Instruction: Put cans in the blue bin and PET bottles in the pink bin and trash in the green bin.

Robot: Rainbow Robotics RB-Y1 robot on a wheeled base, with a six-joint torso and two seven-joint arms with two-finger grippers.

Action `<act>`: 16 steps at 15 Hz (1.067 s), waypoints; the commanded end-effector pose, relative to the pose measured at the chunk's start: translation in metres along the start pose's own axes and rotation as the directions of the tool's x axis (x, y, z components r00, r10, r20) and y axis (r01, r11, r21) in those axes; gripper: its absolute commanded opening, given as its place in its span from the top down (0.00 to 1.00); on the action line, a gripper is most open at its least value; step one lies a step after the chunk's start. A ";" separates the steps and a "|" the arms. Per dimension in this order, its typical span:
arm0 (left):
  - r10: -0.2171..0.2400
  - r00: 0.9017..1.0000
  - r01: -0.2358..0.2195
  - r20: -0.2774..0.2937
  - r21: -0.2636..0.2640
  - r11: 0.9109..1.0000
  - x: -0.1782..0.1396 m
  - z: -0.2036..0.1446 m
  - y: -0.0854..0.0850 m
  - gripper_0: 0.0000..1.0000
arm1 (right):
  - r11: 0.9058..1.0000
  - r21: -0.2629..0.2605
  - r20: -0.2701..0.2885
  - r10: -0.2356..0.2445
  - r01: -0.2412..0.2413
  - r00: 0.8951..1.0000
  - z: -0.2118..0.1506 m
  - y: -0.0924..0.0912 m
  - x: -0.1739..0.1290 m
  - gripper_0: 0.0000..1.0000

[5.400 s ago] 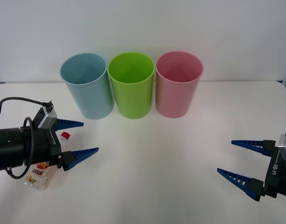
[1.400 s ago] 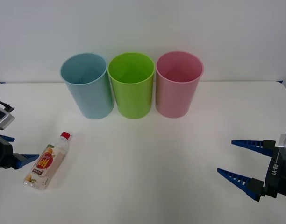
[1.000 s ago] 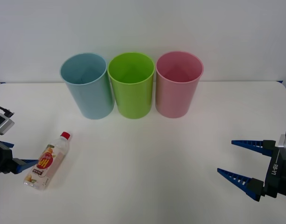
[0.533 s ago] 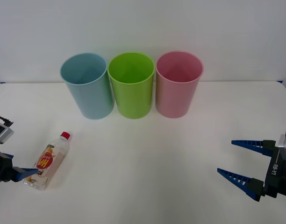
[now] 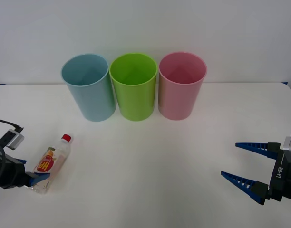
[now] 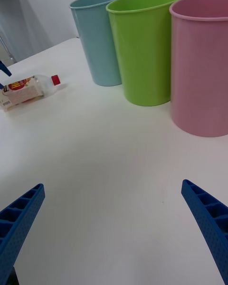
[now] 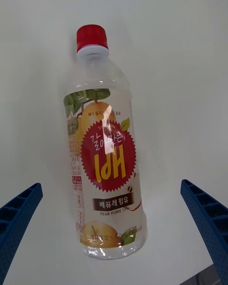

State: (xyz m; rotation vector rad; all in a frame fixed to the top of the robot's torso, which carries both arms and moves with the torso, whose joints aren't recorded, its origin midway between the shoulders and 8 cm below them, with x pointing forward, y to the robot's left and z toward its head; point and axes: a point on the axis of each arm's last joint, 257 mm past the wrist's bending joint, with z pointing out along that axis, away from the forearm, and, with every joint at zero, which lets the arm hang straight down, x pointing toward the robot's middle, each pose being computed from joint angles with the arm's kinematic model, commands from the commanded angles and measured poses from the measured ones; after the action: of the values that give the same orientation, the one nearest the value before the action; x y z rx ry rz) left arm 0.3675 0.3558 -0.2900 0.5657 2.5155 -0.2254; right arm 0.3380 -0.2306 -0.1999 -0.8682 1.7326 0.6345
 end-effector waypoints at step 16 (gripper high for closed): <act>-0.015 1.000 0.014 -0.027 -0.039 0.999 -0.002 0.064 0.013 0.00 | 1.000 0.000 0.000 0.000 0.000 1.000 0.000 0.000 0.000 0.00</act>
State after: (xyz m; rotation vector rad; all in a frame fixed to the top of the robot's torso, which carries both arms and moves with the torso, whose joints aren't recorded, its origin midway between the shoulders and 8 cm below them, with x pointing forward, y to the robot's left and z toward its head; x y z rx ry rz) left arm 0.4025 0.3515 -0.3410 0.5484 2.5465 -0.1699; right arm 0.3380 -0.2306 -0.1999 -0.8682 1.7326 0.6345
